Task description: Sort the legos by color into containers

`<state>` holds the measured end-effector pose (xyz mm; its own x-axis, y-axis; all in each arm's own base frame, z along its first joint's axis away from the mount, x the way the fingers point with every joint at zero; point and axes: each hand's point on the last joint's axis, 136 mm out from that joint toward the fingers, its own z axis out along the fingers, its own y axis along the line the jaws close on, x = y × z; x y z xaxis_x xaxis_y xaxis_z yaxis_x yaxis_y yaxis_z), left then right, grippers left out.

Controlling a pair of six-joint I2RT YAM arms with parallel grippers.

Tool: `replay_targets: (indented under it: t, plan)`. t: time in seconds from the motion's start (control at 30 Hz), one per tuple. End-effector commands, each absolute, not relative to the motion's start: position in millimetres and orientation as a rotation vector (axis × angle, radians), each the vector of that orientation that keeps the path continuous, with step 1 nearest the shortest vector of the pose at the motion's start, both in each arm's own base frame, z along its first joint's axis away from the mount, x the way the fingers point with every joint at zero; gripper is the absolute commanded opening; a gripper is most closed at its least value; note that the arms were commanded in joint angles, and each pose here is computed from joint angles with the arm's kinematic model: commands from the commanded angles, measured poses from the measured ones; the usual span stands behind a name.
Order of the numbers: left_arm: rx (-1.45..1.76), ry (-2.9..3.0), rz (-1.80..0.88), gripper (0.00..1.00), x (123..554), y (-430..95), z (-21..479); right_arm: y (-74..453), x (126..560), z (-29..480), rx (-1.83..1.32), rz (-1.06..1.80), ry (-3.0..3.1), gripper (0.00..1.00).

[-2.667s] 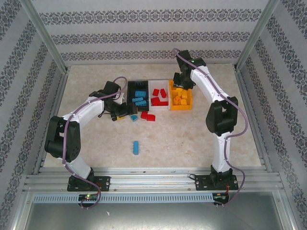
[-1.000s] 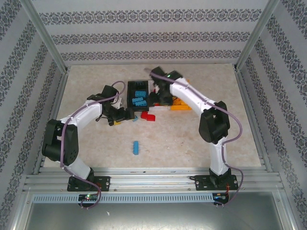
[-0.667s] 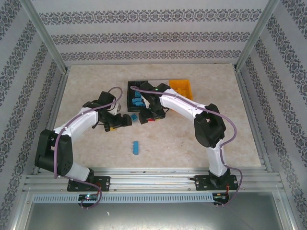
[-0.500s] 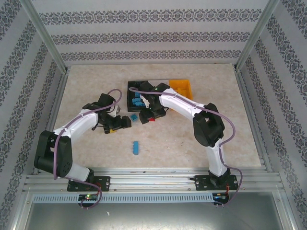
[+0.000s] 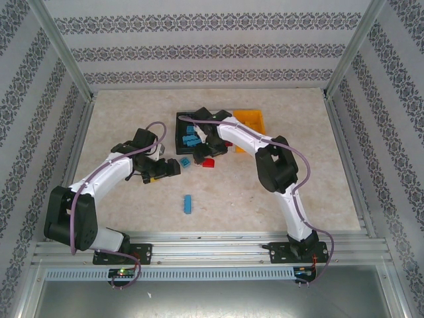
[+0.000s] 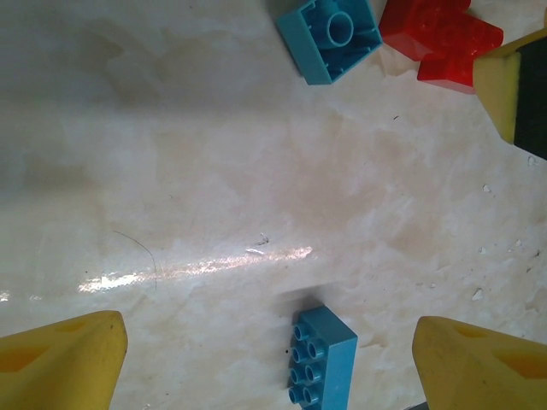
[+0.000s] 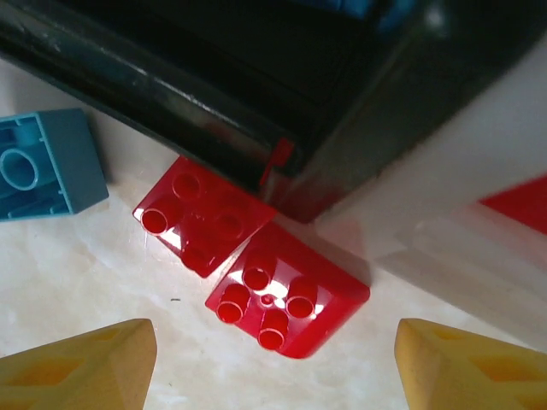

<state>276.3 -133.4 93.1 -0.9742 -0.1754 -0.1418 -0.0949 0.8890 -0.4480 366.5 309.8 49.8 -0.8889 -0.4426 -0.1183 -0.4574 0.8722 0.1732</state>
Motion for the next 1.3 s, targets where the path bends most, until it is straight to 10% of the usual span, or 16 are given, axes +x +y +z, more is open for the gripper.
replay_targets:
  t: [0.0,1.27]
  plan:
    - [-0.226,2.885,-0.636,0.87,270,-127,94,318,364,44,-0.747,0.355,2.986,0.75]
    - [-0.264,2.883,-0.656,0.88,273,-126,91,312,335,14,-0.850,0.084,3.005,0.51]
